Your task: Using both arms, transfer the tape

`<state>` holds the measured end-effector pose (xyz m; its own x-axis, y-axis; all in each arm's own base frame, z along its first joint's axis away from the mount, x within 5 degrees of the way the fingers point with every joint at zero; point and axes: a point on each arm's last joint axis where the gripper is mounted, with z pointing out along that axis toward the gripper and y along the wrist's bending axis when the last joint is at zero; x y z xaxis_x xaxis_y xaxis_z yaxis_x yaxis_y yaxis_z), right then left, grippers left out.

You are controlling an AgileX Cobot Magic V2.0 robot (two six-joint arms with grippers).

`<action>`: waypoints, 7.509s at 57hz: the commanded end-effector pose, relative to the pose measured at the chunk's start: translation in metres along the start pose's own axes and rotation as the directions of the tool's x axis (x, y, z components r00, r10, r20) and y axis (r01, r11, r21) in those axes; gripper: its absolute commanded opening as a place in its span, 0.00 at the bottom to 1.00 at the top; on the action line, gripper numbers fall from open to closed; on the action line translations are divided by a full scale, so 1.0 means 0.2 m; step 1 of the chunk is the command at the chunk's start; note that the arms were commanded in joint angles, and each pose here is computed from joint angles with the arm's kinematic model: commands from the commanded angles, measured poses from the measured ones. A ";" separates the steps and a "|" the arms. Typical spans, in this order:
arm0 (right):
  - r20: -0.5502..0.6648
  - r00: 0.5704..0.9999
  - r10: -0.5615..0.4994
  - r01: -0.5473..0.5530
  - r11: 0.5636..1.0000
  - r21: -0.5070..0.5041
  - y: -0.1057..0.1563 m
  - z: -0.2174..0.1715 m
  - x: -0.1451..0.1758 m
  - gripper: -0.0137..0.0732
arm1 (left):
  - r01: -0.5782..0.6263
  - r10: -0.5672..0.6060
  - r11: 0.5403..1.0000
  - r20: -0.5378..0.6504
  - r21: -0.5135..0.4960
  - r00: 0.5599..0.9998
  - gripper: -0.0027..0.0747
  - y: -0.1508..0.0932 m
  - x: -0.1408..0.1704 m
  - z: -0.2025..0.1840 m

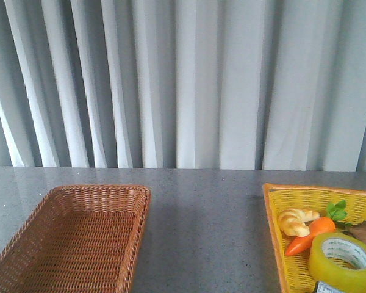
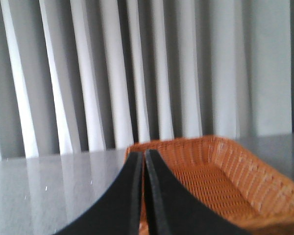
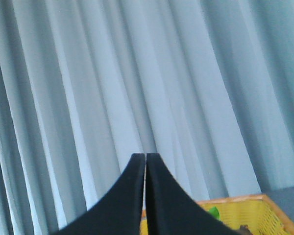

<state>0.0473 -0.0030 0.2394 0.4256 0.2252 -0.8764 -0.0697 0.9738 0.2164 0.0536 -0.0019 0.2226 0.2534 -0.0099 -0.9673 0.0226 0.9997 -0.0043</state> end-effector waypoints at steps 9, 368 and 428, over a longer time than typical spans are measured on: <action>0.175 0.938 -0.300 0.321 0.940 -0.111 0.18 0.17 -0.48 0.15 | 0.063 -0.063 0.998 0.036 -0.009 0.997 0.03 0.00 -0.38 0.17; -0.866 0.159 -0.473 0.070 0.881 -0.468 0.63 1.94 0.36 0.78 | 0.198 -0.209 0.977 -0.603 -0.086 0.770 0.80 -0.02 -0.44 1.10; -0.961 0.241 -0.133 0.211 0.974 -0.082 0.00 1.71 -0.32 0.15 | 0.292 0.135 0.852 -0.722 0.435 0.679 0.80 -0.92 -0.51 1.71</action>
<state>0.3370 -0.0282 0.4203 -0.8172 -0.0490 -0.5742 -0.0594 0.9982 -0.0008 0.3462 -0.1740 0.4017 -0.5516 0.1603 -0.8185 0.4841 0.8607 -0.1577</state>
